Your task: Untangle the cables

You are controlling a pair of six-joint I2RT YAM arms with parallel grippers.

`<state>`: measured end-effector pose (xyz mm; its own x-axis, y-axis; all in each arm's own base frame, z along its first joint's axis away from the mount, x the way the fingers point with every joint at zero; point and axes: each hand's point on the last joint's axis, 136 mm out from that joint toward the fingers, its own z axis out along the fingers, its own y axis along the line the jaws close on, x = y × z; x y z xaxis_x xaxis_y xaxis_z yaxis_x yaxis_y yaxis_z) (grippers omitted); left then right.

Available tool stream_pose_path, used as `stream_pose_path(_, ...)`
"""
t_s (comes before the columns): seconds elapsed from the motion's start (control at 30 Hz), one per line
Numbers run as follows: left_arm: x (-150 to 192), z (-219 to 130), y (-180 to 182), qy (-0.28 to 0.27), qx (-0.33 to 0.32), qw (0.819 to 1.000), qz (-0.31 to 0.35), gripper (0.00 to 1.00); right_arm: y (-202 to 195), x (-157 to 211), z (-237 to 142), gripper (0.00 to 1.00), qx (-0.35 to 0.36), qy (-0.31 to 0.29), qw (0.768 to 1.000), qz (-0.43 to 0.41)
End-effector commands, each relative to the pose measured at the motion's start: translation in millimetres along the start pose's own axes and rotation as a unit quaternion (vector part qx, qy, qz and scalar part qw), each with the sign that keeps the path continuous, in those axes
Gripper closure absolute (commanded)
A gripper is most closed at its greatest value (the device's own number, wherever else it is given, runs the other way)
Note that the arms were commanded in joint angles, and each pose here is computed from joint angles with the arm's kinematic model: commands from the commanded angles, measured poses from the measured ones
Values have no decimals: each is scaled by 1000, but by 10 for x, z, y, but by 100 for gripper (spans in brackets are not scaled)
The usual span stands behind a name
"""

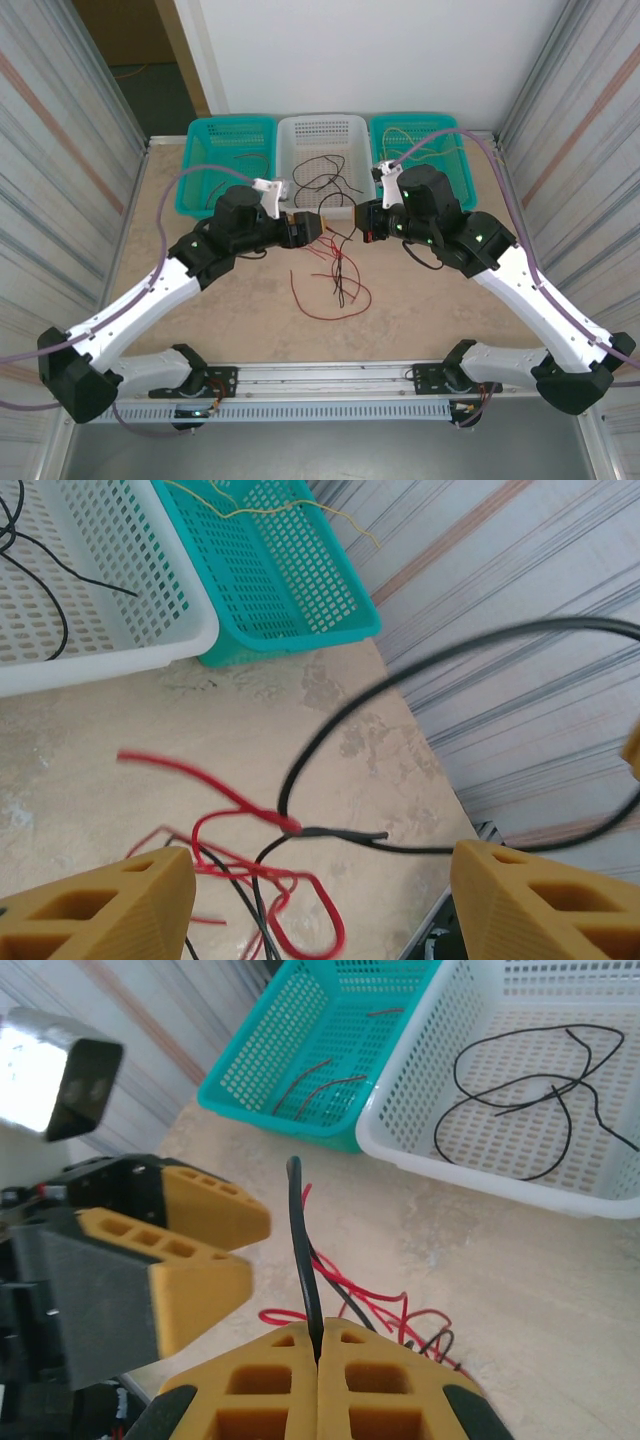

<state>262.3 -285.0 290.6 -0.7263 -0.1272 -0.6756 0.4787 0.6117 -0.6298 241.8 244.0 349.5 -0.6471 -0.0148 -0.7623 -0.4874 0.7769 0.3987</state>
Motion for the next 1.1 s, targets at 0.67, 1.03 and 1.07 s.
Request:
stream_pose_path(0.67,494,-8,1373,10,-171,979,-110,39,6,-510,-344,100,-9,-66,998,-21)
stream_pose_path(1.03,-361,-486,186,-94,28,995,-16,27,62,-616,-238,100,-34,-66,997,1)
stream_pose_path(1.07,-426,-496,109,-98,40,994,-11,27,66,-617,-234,100,-35,-65,997,2)
